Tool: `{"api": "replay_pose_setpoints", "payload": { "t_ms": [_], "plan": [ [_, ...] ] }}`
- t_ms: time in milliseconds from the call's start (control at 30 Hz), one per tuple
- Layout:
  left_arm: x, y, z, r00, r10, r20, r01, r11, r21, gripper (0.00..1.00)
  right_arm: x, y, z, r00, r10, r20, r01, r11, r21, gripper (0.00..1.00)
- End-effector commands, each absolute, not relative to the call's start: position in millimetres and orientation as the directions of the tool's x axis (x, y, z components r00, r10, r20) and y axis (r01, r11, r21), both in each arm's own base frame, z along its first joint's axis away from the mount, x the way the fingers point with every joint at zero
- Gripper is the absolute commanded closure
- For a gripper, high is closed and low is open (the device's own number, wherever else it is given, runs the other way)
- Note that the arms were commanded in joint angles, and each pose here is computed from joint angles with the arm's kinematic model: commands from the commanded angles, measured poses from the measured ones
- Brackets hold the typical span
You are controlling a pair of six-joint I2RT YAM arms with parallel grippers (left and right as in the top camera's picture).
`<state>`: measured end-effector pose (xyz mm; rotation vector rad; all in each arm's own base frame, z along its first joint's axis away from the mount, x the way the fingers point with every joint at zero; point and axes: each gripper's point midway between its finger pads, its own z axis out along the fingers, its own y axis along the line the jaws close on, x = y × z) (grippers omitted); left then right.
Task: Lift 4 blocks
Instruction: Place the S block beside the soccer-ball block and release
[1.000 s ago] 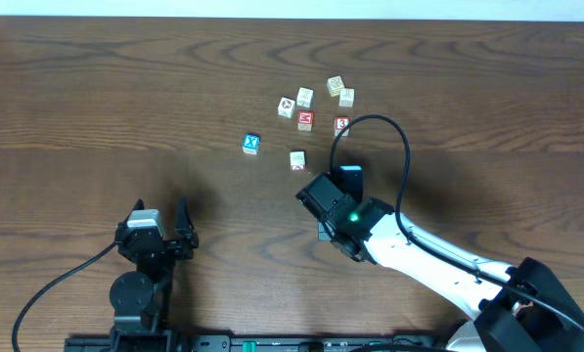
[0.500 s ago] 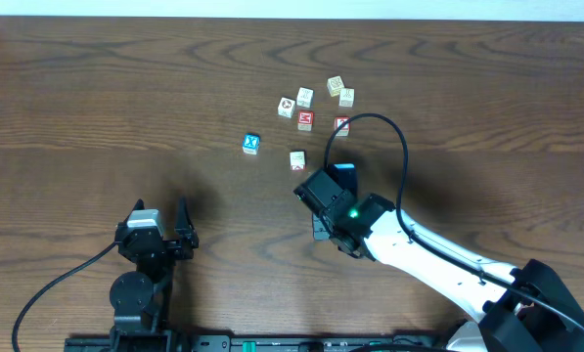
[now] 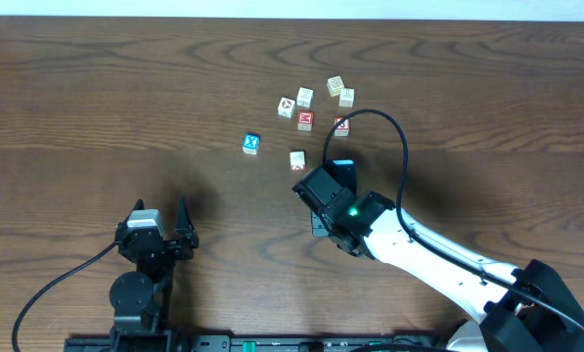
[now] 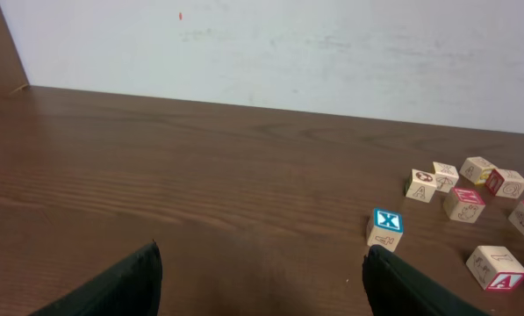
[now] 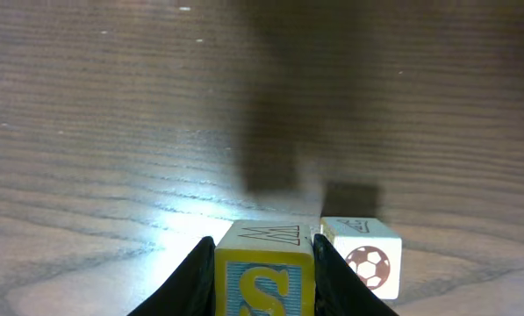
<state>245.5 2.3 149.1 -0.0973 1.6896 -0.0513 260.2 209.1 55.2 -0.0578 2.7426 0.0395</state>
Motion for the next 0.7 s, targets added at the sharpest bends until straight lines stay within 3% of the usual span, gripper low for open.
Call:
{"api": "replay_pose_setpoints", "payload": {
  "t_ms": [0,667],
  "plan": [
    [244.1,4.8,130.9,-0.174,-0.105,-0.979,-0.057,0.994,-0.096,0.27,259.3,203.5,54.7,-0.912,-0.045,-0.408,-0.044,0.999,-0.013,0.79],
    [244.1,4.8,130.9,-0.174,-0.105,-0.979,-0.057,0.994,-0.096,0.26,254.8,198.9,16.4,-0.939,-0.074,-0.335,-0.047,0.995,-0.088,0.79]
  ]
}}
